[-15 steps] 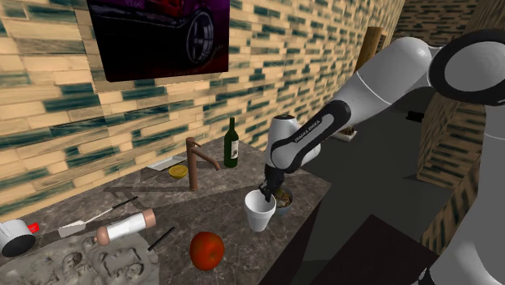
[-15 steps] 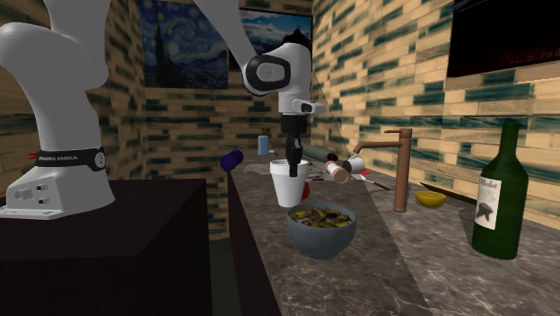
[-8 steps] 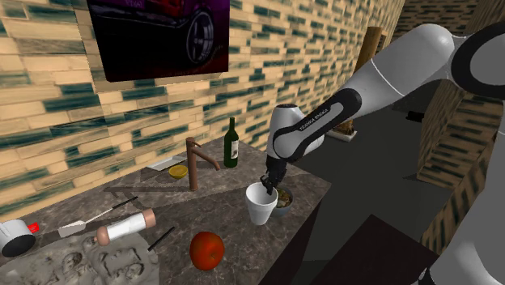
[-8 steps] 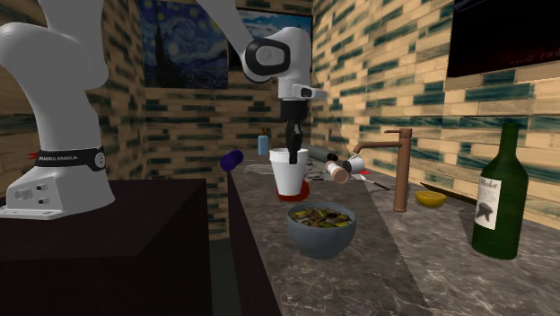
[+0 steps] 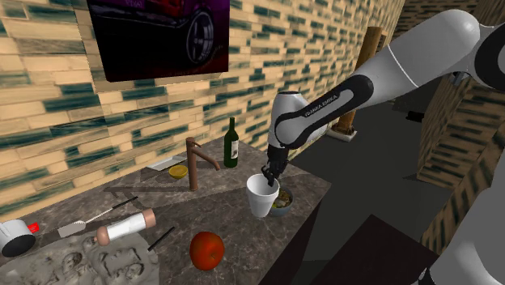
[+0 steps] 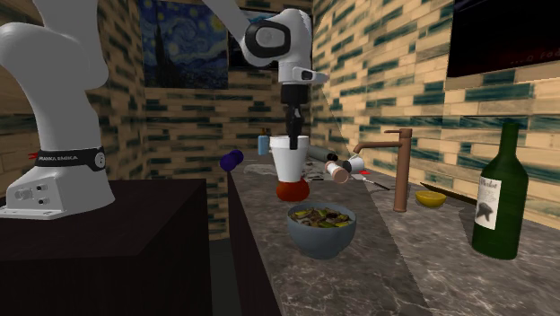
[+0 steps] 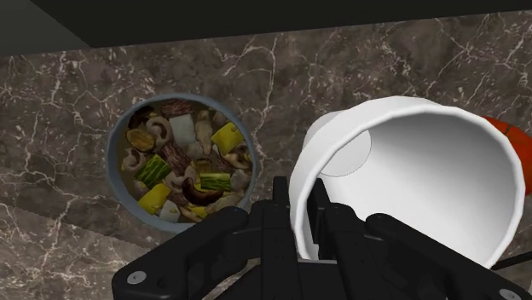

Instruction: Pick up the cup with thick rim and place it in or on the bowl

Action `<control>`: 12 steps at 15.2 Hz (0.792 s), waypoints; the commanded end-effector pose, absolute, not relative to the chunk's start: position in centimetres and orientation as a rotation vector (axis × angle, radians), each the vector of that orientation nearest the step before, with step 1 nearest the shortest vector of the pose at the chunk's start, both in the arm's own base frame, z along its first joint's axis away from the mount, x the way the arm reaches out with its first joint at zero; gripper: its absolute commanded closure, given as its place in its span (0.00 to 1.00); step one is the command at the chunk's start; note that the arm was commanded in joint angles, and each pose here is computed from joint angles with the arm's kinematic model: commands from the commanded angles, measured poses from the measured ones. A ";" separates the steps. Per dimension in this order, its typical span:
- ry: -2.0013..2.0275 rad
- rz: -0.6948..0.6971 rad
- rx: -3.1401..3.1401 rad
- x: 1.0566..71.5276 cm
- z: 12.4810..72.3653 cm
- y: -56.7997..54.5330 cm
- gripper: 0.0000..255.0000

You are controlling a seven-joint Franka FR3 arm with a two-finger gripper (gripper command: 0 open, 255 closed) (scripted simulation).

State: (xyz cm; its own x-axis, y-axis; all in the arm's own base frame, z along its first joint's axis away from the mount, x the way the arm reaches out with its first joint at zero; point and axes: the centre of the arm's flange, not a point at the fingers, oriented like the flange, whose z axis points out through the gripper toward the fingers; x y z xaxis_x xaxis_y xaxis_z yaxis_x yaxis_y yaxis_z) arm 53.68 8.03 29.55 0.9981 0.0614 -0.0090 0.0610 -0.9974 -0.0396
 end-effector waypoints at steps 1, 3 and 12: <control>-0.095 0.016 -3.101 53.7 30.7 8.1 1.00; -0.095 0.016 -3.101 53.7 31.7 8.1 1.00; -0.095 0.016 -3.101 57.3 35.0 -1.3 1.00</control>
